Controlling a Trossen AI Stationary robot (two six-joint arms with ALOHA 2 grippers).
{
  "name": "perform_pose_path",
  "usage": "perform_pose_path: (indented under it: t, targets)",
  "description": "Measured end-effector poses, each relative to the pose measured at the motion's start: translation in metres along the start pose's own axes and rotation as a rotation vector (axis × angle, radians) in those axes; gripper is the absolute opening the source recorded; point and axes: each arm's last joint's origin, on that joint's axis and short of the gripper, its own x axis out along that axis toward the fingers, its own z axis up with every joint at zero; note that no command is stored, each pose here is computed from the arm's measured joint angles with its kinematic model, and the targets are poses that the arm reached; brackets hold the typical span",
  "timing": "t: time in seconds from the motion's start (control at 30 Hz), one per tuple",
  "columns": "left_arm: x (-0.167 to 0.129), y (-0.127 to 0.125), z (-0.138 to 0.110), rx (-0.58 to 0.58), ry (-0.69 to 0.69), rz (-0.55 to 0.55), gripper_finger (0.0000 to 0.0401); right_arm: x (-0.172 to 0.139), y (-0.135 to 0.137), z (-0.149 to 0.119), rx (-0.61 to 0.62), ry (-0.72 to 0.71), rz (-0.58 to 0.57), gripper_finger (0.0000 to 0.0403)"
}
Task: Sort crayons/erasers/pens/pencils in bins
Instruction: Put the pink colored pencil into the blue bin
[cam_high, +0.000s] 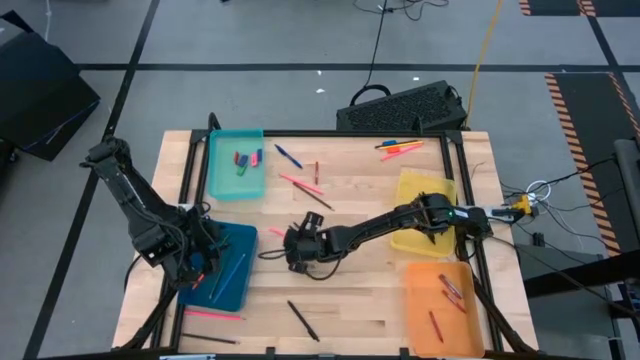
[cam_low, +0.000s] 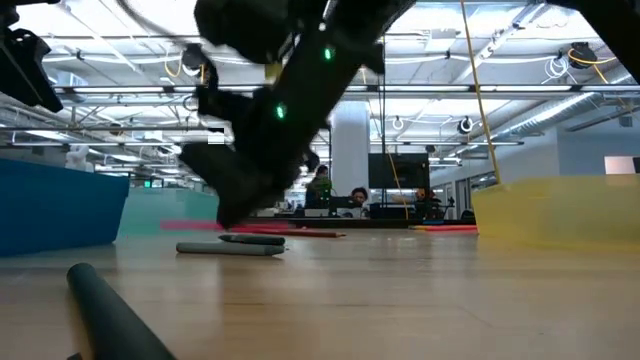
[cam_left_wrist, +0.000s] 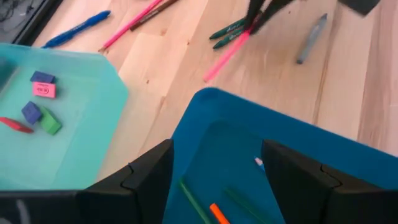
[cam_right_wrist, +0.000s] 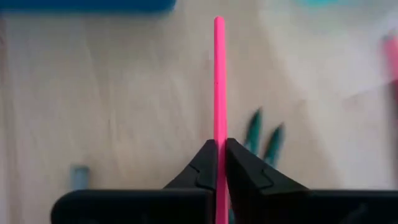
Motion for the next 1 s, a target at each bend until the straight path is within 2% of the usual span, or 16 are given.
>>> perform_pose_path:
  t: [0.13, 0.33, 0.5, 0.63, 0.73, 0.87, 1.0]
  targets:
    - [0.000, -0.005, 0.003, 0.041, -0.043, -0.033, 0.0246, -0.023, -0.001, 0.014, -0.039, -0.064, -0.030, 0.0010]
    - [-0.004, -0.028, 0.014, 0.143, -0.166, -0.211, 0.0246, -0.053, 0.016, 0.020, -0.153, -0.151, -0.025, 0.0010]
    - [-0.004, -0.032, 0.016, 0.180, -0.187, -0.231, 0.0246, -0.072, 0.034, 0.023, -0.203, -0.230, 0.004, 0.0010]
    - [-0.004, -0.031, 0.013, 0.143, -0.139, -0.248, 0.0246, -0.093, 0.052, 0.022, -0.196, -0.296, 0.051, 0.0009]
    - [-0.007, -0.033, 0.009, 0.125, -0.153, -0.268, 0.0246, -0.115, 0.069, 0.018, -0.210, -0.369, 0.032, 0.0009]
    - [0.000, -0.039, -0.009, 0.092, -0.307, -0.258, 0.0246, -0.135, 0.082, 0.010, -0.208, -0.489, 0.049, 0.0009]
    - [0.020, -0.048, -0.022, 0.034, -0.461, -0.288, 0.0246, -0.148, 0.071, 0.001, -0.107, -0.628, 0.097, 0.0009]
